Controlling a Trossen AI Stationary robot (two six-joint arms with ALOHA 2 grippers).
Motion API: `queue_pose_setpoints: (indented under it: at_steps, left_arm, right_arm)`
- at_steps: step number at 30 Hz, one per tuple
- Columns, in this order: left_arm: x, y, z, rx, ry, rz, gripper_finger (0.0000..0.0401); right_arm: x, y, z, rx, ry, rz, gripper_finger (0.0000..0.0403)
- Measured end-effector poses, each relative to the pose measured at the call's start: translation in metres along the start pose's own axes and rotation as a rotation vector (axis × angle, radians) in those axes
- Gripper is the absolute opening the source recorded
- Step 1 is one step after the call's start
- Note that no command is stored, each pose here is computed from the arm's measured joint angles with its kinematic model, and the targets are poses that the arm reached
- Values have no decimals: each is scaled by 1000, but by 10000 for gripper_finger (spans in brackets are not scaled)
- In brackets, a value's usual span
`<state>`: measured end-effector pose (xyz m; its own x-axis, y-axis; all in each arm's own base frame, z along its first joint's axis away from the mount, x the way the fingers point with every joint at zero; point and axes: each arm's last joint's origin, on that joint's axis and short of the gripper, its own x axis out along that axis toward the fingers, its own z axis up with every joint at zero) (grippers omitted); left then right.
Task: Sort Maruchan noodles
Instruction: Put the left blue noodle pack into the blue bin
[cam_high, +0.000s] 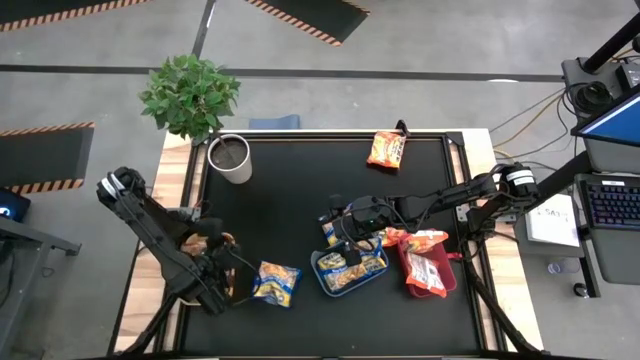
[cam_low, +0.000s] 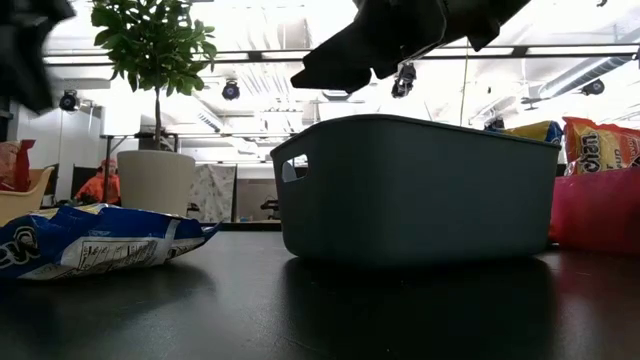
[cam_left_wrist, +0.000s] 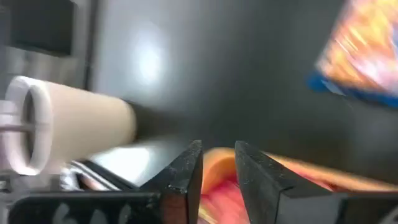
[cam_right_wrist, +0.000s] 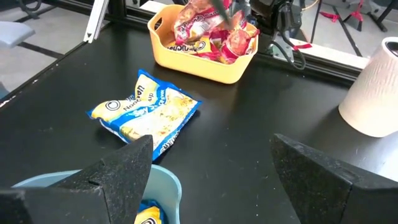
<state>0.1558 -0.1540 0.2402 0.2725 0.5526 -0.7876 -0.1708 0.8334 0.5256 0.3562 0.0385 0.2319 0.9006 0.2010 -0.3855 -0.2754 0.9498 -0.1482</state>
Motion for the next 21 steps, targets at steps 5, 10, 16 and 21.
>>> queue_pose_setpoints:
  at_steps: [5,10,16,21]
  left_arm:
    - [-2,-15,-9,67,124,-176,60]
    - [-10,-30,-13,100,118,-326,45]
    - [-17,-35,-10,111,84,-405,41]
    - [-31,-28,11,128,-255,-247,41]
  right_arm:
    - [0,0,-1,8,6,1,313]
    - [0,0,-1,7,5,1,313]
    - [0,0,-1,16,5,1,313]
    - [0,1,-1,59,5,3,313]
